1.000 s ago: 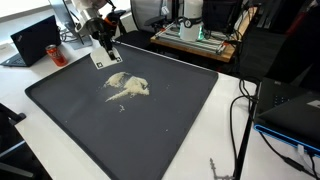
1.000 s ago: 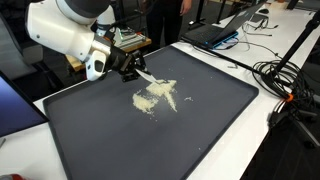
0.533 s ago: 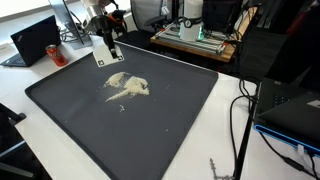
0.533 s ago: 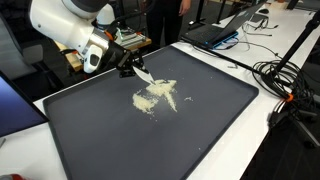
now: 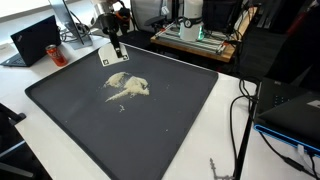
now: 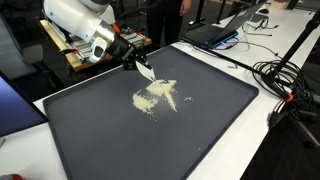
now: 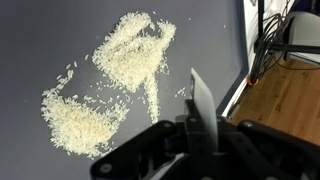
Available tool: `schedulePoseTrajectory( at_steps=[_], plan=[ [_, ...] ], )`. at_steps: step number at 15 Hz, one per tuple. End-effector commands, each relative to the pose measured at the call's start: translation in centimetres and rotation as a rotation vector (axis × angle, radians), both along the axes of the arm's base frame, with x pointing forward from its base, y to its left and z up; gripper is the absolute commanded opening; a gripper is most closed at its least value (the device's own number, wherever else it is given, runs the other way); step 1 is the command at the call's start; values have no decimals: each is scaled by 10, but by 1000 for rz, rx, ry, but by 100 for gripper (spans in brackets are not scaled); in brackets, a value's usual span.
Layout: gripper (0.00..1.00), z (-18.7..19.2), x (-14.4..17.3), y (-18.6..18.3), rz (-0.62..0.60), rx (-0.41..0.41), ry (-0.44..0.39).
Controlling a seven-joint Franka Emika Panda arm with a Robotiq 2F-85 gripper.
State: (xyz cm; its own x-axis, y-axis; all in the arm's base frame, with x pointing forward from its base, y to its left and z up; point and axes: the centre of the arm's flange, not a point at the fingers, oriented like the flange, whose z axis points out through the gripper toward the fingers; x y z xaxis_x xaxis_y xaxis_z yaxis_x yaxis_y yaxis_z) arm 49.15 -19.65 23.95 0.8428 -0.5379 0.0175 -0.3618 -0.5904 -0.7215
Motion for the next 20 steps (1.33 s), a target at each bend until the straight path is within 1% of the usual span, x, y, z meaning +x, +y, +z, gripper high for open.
schedulePoseTrajectory(
  at_steps=[1,3,4,6,7,9,12,15,18,20],
  plan=[
    [1,20,-10,20,-57,-28,10],
    [1,32,-8,25,-35,-84,8],
    [1,42,-6,28,-3,-128,9],
    [1,59,0,38,84,-223,23],
    [1,67,4,43,116,-283,46],
    [1,85,10,58,181,-391,66],
    [1,103,18,88,301,-542,93],
    [1,107,29,122,437,-680,132],
    [1,93,31,152,581,-806,164],
    [1,83,34,165,675,-860,143]
  ],
)
